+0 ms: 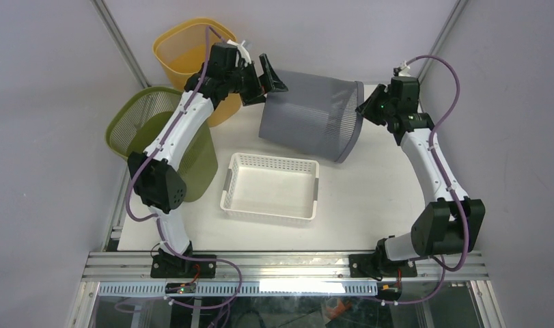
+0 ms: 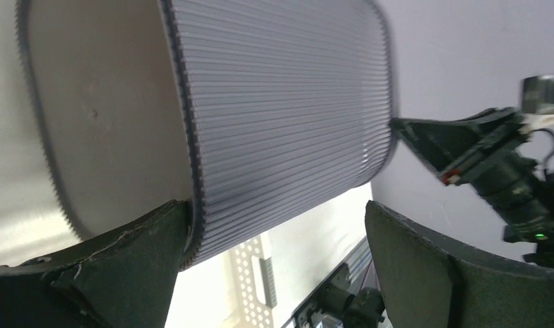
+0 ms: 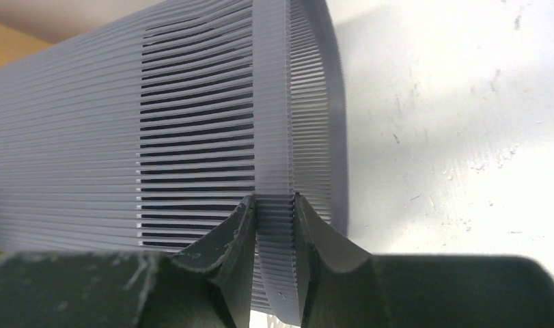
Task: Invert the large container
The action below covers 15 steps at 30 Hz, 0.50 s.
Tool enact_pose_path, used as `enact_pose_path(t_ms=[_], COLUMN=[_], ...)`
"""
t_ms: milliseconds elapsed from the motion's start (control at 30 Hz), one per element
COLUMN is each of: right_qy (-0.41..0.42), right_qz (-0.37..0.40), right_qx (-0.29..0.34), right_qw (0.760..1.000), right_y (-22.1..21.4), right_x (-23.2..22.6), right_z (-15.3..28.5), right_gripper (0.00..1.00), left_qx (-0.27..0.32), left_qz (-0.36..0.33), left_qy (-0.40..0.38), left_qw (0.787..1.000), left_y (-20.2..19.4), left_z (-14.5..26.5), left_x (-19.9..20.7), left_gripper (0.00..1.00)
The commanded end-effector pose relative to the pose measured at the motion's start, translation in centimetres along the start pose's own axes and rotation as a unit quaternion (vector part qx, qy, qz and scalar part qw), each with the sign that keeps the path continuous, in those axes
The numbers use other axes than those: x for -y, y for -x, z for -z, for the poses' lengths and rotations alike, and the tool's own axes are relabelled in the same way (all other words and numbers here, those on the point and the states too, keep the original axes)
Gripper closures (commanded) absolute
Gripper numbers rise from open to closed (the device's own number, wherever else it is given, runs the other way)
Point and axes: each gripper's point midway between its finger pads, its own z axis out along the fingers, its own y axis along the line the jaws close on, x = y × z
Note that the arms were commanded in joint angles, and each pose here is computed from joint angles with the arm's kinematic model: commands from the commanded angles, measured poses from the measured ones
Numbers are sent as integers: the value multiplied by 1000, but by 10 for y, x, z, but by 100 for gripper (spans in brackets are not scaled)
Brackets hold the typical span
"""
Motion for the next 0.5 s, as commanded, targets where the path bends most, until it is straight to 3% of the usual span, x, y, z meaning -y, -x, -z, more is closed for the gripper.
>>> enact_pose_path(t_ms=[0, 167, 467], right_qy=[24, 14, -9], right_qz=[-15, -47, -102], right_qx=[-109, -105, -100], right_qw=[994, 993, 990], right_y=[-63, -68, -87], right_x=[-10, 1, 25], right_z=[-1, -4, -8], right_gripper=[75, 72, 65], left_qx=[20, 3, -51], left_qz=[-71, -67, -44], left_qy=[-246, -272, -259], left_qw=[967, 960, 963], left_y=[-6, -20, -58], left_z=[69, 55, 10], left_x=[182, 202, 185], left_gripper=[1, 1, 1])
